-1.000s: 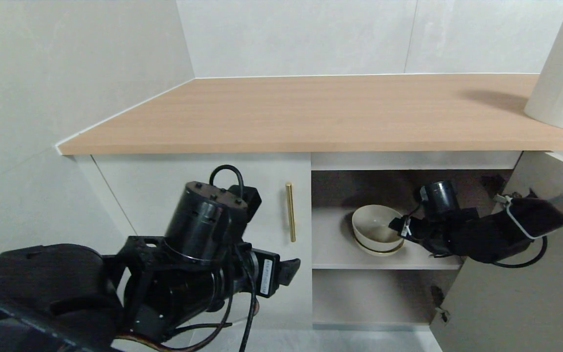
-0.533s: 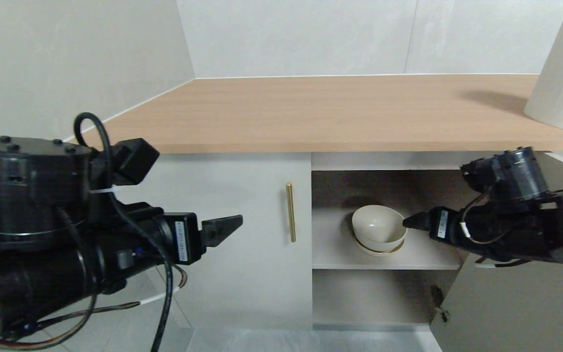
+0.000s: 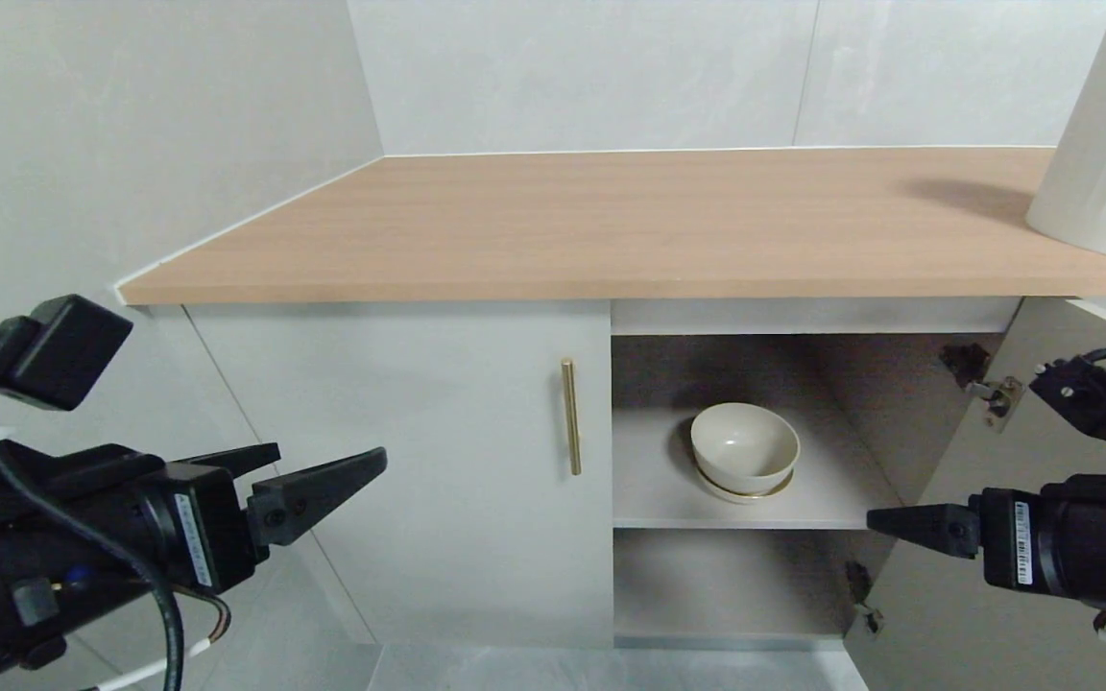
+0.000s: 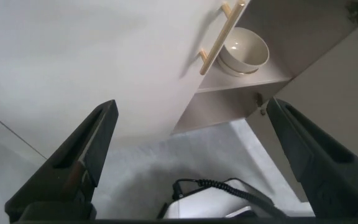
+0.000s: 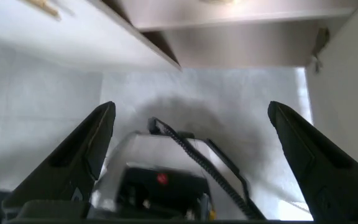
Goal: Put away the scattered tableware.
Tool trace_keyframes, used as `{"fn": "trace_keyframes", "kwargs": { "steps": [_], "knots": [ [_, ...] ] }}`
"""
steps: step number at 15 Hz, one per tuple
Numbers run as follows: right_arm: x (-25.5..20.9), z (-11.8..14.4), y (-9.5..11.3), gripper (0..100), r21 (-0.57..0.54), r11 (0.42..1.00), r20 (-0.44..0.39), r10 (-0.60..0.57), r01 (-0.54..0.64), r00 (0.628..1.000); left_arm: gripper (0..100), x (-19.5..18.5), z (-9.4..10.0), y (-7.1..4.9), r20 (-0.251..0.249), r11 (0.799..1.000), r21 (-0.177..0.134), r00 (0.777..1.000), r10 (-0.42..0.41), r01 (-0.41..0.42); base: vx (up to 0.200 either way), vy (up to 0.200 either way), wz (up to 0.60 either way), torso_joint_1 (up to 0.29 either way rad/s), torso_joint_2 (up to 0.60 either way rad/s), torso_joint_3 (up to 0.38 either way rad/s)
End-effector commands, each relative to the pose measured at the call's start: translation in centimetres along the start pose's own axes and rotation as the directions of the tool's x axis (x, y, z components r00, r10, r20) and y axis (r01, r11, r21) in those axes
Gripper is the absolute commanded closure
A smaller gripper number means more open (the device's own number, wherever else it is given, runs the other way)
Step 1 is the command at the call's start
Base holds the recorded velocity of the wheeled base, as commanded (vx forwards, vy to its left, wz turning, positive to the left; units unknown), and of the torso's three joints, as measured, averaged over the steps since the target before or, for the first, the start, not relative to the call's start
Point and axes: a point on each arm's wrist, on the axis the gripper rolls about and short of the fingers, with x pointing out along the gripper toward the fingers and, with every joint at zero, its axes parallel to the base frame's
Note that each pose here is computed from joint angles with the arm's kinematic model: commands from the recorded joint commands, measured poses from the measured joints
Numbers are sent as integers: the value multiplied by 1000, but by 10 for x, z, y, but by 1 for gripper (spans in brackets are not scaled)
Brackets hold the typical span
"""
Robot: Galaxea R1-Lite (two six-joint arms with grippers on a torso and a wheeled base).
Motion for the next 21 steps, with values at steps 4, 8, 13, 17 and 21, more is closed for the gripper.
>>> {"fn": "trace_keyframes", "kwargs": {
  "steps": [4,8,13,17,21],
  "knots": [
    [-10,-5,0,0,-13,1000,12,25,-25,1000,0,0,-3,1,-12,1000,2,1000,4,-4,-100,0,0,2,2,1],
    [-8,-8,-1,0,-18,1000,-4,18,-19,1000,0,3,-5,1,-27,1000,4,1000,5,-5,-200,0,0,9,4,2],
    [-7,-12,-1,0,-39,999,-20,22,-23,1000,0,2,-6,0,-29,1000,7,1000,0,0,-200,0,0,0,0,4],
    [-5,-12,0,0,-39,999,-24,20,-21,1000,0,2,-6,0,-29,1000,7,1000,0,0,-200,0,0,2,1,0],
    [-6,-13,-1,0,-39,999,-23,19,-20,1000,0,3,-7,0,-34,1000,7,999,0,0,-150,0,0,2,1,3]
  ]
}}
